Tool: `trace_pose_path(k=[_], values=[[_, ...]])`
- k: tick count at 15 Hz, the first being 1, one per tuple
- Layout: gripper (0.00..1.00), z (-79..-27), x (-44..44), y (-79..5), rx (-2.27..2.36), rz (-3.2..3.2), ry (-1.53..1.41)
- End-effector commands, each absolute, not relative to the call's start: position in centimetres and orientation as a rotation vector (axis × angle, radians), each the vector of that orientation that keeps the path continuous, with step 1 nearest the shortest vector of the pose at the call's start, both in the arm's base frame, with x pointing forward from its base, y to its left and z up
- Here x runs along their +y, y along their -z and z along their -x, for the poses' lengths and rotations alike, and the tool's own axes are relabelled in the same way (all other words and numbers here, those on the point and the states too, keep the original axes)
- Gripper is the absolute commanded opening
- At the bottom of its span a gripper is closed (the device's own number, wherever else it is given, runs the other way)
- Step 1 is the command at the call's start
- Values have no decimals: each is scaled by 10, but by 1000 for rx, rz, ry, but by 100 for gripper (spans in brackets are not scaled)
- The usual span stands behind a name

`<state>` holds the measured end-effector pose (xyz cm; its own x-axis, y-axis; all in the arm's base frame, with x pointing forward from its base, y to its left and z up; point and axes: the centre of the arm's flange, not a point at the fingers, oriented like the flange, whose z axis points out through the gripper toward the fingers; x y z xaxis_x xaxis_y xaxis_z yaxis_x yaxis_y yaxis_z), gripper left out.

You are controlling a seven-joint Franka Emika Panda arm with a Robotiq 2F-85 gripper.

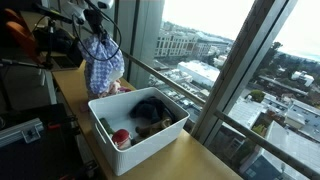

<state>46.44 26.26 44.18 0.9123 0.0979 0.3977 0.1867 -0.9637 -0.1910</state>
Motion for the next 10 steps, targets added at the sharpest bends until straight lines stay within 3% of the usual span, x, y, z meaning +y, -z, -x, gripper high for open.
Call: trace_pose_path(k=[1, 10], values=[[3, -469, 281, -429, -300, 2861, 667], [3, -554, 301, -304, -489, 2983, 648]])
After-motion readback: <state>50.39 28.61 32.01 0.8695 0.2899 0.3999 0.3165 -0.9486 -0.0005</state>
